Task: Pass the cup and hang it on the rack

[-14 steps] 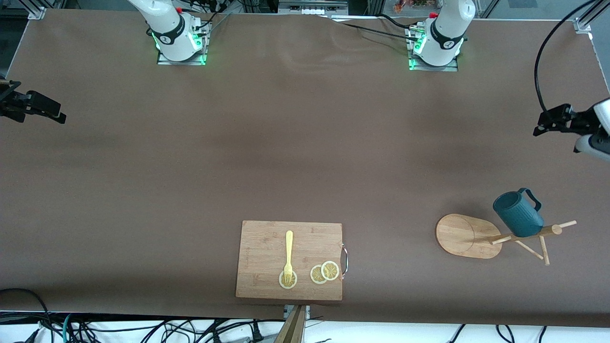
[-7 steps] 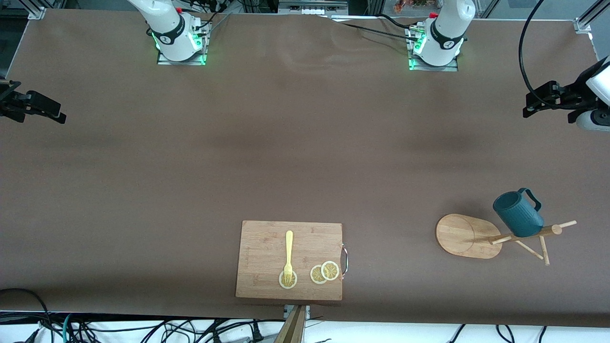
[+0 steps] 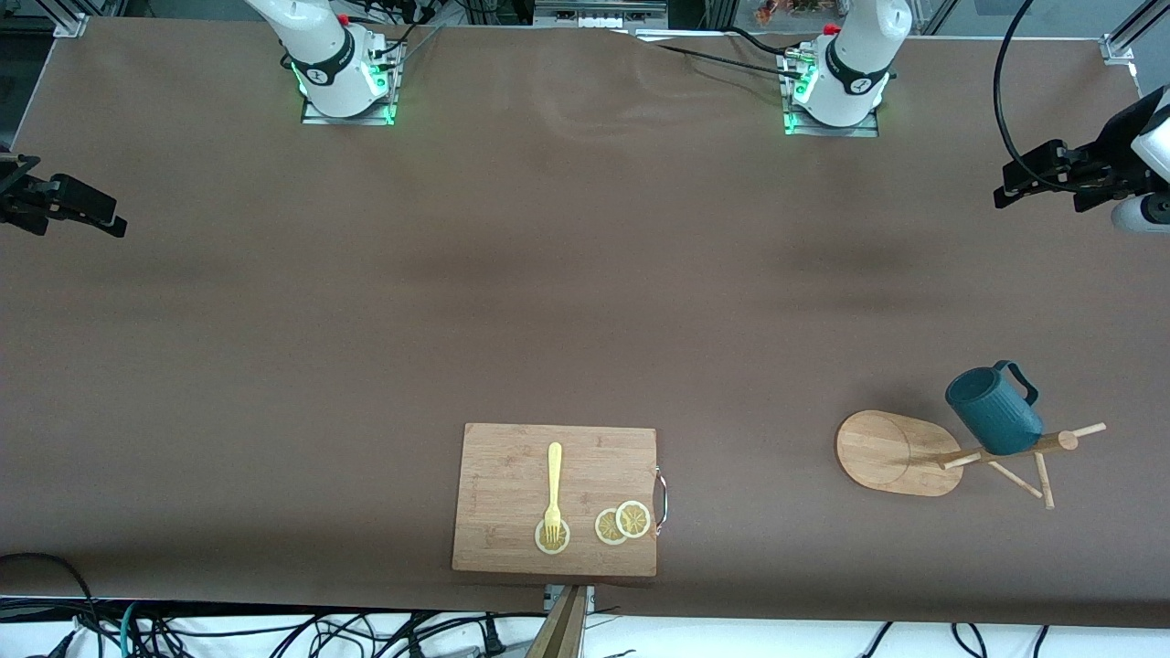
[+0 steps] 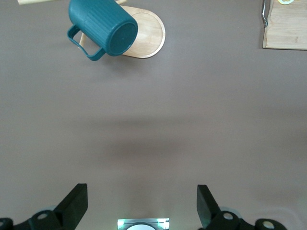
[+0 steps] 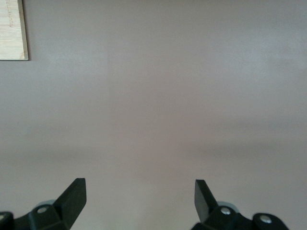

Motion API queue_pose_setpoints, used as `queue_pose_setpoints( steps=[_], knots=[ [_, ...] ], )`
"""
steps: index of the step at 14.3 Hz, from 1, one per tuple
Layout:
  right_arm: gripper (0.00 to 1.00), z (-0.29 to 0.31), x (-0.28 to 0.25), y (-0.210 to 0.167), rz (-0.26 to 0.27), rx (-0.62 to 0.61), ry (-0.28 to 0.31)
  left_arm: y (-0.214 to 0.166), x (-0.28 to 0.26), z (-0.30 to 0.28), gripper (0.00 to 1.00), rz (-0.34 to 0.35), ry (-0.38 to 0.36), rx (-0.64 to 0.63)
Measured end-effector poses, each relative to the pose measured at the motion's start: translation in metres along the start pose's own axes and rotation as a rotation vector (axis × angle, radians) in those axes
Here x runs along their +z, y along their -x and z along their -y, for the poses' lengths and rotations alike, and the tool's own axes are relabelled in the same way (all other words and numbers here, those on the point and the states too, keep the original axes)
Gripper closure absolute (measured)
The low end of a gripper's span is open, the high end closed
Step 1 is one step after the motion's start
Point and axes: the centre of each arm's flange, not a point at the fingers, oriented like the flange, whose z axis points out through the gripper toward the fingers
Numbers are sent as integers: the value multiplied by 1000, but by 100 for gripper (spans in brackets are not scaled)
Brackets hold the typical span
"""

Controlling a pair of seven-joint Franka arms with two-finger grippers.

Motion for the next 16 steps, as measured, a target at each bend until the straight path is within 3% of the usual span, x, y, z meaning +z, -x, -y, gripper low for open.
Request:
queue_pose_setpoints(
  steps=[16],
  knots=[
    [0,0,0,0,0,0,0,-15,12,-13,0,42,-6,13]
  ],
)
